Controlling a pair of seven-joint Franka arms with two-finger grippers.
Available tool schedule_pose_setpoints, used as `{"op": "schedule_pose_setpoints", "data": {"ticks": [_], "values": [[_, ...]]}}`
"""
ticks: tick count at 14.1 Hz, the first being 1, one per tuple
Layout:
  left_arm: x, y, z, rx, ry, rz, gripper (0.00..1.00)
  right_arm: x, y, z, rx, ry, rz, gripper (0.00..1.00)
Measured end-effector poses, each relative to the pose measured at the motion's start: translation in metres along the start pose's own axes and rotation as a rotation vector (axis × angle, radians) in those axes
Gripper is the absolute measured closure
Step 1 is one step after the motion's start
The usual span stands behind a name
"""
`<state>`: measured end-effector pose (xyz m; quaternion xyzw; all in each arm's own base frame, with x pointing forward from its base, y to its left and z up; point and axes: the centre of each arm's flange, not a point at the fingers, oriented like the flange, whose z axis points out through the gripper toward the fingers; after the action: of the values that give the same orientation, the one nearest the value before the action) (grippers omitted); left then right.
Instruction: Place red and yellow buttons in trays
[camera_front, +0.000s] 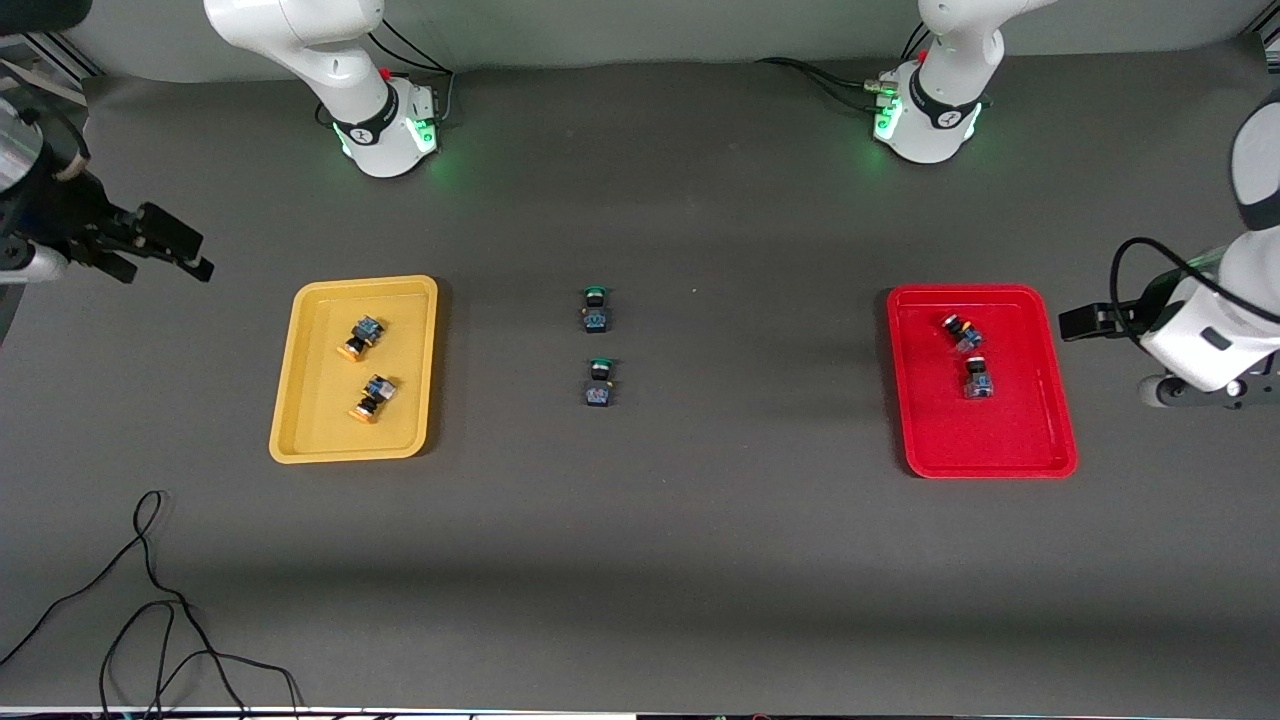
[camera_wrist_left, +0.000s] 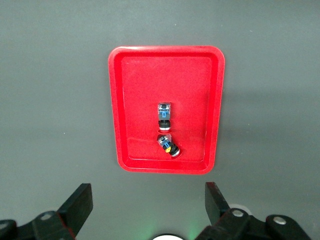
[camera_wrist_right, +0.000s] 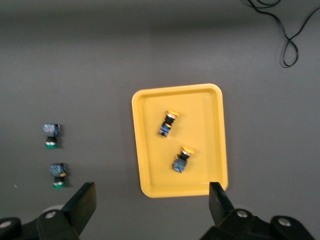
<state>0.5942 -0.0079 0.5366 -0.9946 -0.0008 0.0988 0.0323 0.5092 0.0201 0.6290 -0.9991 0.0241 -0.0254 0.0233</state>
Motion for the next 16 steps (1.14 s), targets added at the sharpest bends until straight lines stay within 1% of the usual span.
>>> {"op": "schedule_pose_setpoints", "data": {"ticks": [4,8,10,12,16], "values": [[-0.031,-0.029,-0.026,-0.021,0.026,0.014,0.0,0.003,-0.008,-0.001,-0.009,-0.003,-0.016,0.0],[-0.057,-0.014,-0.042,0.007,0.051,0.02,0.0,0.012,-0.006,0.018,-0.014,-0.042,-0.012,0.0],[-0.062,-0.01,-0.044,0.01,0.054,0.026,0.0,0.014,-0.006,0.019,-0.014,-0.044,-0.012,0.0],[-0.061,-0.008,-0.04,0.009,0.046,0.028,0.0,0.015,-0.007,0.013,-0.013,-0.031,-0.012,0.0],[-0.058,-0.007,-0.032,-0.02,0.032,0.029,0.0,0.016,-0.005,0.01,-0.012,-0.027,-0.011,0.0]]}}
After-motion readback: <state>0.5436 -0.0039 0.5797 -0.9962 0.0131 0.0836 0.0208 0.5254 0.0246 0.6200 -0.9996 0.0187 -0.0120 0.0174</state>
